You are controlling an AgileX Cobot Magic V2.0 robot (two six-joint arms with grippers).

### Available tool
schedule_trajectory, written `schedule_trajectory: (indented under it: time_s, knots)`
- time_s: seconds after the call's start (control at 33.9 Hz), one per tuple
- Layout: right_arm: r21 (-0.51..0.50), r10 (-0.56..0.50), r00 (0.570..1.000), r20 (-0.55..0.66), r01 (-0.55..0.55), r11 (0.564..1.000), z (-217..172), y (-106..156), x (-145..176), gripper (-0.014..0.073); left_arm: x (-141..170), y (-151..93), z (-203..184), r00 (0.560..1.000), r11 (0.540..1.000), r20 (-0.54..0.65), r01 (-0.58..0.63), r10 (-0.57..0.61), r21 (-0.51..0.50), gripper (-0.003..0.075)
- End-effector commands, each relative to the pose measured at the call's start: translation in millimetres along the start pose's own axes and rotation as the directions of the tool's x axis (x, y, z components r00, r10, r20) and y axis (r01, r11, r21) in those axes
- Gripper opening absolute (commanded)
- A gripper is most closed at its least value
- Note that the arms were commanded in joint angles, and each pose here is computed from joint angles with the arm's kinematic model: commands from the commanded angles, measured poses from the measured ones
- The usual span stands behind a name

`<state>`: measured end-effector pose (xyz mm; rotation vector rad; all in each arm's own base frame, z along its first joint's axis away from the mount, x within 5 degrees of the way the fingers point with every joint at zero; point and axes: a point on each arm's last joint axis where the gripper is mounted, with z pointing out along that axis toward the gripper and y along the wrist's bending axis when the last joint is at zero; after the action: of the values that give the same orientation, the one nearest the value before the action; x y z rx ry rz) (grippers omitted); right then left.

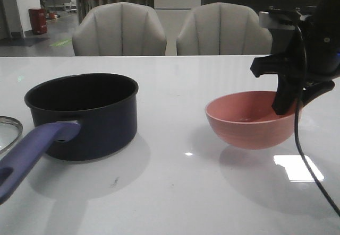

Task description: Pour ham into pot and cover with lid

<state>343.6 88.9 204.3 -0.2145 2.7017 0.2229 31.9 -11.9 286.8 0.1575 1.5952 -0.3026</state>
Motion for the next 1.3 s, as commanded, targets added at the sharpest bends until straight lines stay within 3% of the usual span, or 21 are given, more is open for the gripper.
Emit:
schedule_trajectory:
  time_s: [0.0, 0.24, 0.35, 0.47, 0.71, 0.89, 1.0, 1.27]
  knots:
    - [-0.003, 0.003, 0.996, 0.085, -0.003, 1.000, -12, 0, -12, 0.0214, -15, -1, -2, 0.995, 1.000, 0.094, 0.011, -0.012, 0.011, 0.0617]
    - [0.034, -0.049, 0.995, 0.087, 0.046, 0.998, -14, -3, -12, 0.0419, -15, -1, -2, 0.995, 1.000, 0.094, 0.011, -0.012, 0.011, 0.0617]
    - [0.033, -0.061, 0.989, 0.131, 0.057, 0.998, -31, -1, -14, 0.0436, -15, -1, -2, 0.995, 1.000, 0.094, 0.011, -0.012, 0.011, 0.0617]
    - [0.039, -0.104, 0.960, 0.259, 0.097, 0.995, -68, 4, -18, 0.0436, -15, -1, -2, 0.995, 1.000, 0.094, 0.011, -0.012, 0.011, 0.0617]
    - [0.061, -0.130, 0.818, 0.561, 0.116, 0.991, -153, 9, 5, 0.0435, -15, -1, -2, 0.995, 1.000, 0.094, 0.011, -0.012, 0.011, 0.0617]
    - [0.033, -0.079, 0.652, 0.754, 0.082, 0.996, -198, 9, 49, 0.0435, -15, -1, -2, 0.995, 1.000, 0.094, 0.011, -0.012, 0.011, 0.0617]
    - [0.012, -0.059, 0.565, 0.823, 0.086, 0.996, -210, 10, 83, 0.0435, -15, -1, -2, 0.995, 1.000, 0.094, 0.011, -0.012, 0.011, 0.0617]
    - [-0.002, -0.058, 0.501, 0.863, 0.119, 0.993, -203, 4, 161, 0.0435, -15, -1, -2, 0.995, 1.000, 0.094, 0.011, -0.012, 0.011, 0.0617]
